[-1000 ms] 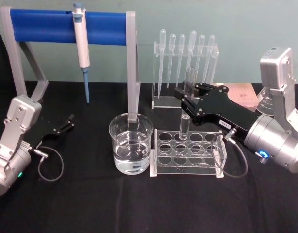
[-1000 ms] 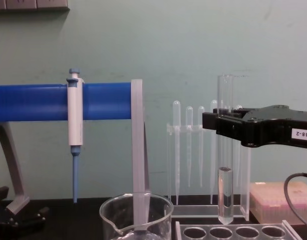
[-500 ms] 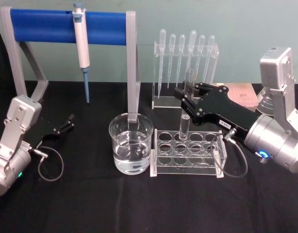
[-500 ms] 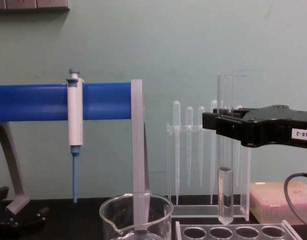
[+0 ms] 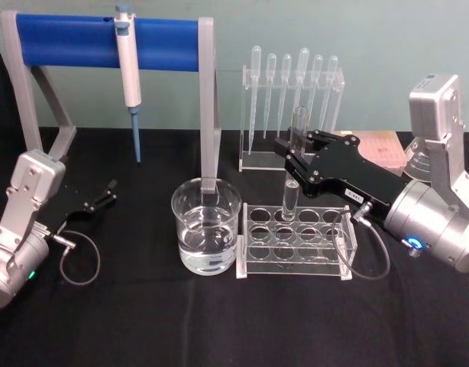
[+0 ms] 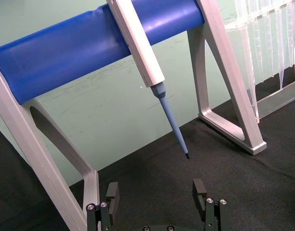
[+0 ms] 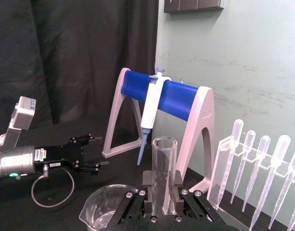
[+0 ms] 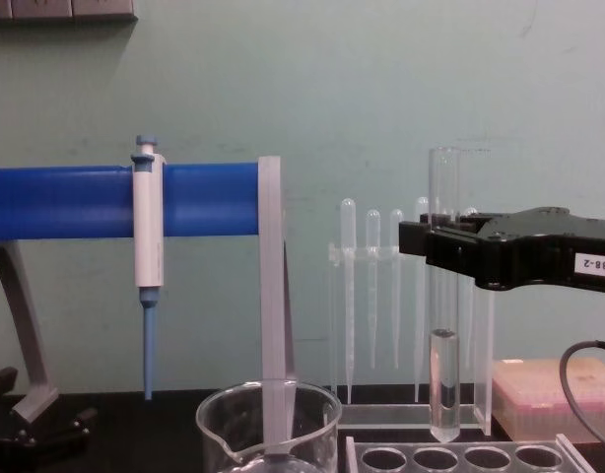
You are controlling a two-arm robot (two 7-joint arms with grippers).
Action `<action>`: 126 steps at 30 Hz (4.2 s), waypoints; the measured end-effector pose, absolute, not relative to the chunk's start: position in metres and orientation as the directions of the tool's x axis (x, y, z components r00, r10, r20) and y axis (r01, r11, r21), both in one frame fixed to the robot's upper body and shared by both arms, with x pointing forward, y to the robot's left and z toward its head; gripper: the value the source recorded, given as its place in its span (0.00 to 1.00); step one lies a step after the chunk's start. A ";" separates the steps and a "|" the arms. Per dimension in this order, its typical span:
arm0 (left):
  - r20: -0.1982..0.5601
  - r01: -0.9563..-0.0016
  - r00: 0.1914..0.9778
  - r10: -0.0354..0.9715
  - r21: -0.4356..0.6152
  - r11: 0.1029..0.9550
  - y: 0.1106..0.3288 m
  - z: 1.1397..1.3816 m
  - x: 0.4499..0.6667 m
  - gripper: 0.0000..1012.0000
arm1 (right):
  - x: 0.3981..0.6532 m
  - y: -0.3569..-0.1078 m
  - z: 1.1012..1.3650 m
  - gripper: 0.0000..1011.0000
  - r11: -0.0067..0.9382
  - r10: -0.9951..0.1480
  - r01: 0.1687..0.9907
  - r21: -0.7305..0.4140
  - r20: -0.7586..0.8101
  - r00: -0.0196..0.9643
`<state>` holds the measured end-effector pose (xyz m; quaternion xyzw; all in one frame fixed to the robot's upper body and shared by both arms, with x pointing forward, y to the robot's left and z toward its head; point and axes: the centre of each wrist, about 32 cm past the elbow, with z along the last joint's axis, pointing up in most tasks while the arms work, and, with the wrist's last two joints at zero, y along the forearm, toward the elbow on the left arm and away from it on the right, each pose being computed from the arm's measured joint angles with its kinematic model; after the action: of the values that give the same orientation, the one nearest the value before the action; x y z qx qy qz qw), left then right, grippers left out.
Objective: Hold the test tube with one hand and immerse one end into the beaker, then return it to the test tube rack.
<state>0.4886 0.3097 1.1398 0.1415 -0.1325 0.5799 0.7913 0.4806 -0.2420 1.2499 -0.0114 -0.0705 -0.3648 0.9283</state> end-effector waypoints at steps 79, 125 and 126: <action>0.374 -0.955 0.292 0.880 0.070 0.287 0.310 1.140 0.489 0.99 | 0.532 -0.160 1.189 0.24 0.836 -0.548 0.548 0.023 0.076 0.833; 0.374 -0.955 0.292 0.880 0.070 0.287 0.310 1.140 0.489 0.99 | 0.531 -0.161 1.187 0.24 0.831 -0.556 0.556 0.022 0.085 0.827; 0.374 -0.955 0.292 0.880 0.070 0.287 0.310 1.140 0.489 0.99 | 0.531 -0.161 1.187 0.24 0.831 -0.556 0.556 0.022 0.085 0.827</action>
<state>0.4886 0.3097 1.1398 0.1415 -0.1325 0.5799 0.7913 0.5307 -0.1607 1.1865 -0.0019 -0.0437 -0.2907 0.9558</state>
